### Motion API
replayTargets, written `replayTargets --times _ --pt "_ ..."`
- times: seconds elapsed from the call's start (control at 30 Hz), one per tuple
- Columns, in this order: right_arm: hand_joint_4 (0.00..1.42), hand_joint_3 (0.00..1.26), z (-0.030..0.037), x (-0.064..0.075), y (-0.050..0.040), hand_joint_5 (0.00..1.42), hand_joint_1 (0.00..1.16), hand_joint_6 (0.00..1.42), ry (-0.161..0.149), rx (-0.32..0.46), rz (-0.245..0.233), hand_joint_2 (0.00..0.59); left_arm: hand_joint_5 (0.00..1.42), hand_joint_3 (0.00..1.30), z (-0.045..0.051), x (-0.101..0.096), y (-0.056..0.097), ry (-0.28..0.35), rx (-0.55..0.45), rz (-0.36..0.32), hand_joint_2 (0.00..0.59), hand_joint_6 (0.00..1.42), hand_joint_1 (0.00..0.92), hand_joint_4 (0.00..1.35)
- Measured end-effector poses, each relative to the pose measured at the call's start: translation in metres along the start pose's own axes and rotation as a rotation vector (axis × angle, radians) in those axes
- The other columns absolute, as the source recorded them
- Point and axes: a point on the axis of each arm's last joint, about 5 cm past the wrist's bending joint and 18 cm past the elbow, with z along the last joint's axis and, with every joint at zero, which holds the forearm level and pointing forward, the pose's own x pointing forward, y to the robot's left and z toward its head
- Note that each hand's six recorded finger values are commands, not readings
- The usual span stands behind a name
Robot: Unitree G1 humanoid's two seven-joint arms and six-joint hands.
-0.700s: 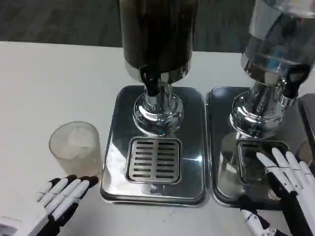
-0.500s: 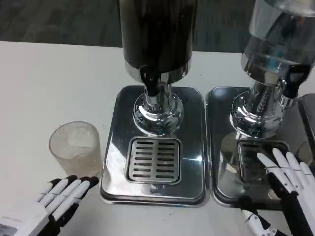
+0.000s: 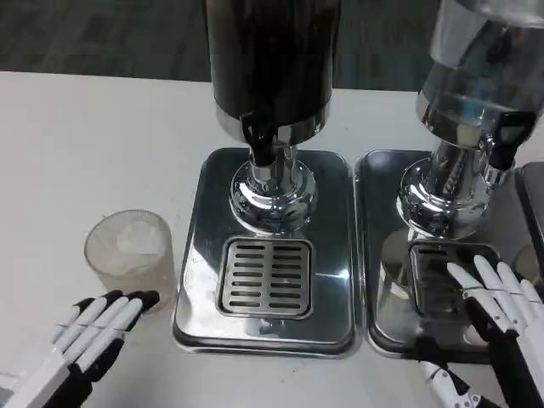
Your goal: Grasp the cup under the faucet to collect the drink, then remove the cup.
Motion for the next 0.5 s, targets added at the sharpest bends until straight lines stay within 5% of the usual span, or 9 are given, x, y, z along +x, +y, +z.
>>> replayTargets --times 0.5 --pt "0.04 0.16 0.0102 -0.001 0.0041 0.03 0.28 0.03 0.005 0.018 -0.014 0.396 0.0 0.0 -0.0296 0.016 0.019 0.007 -0.127 0.216 0.054 0.04 0.0 0.0"
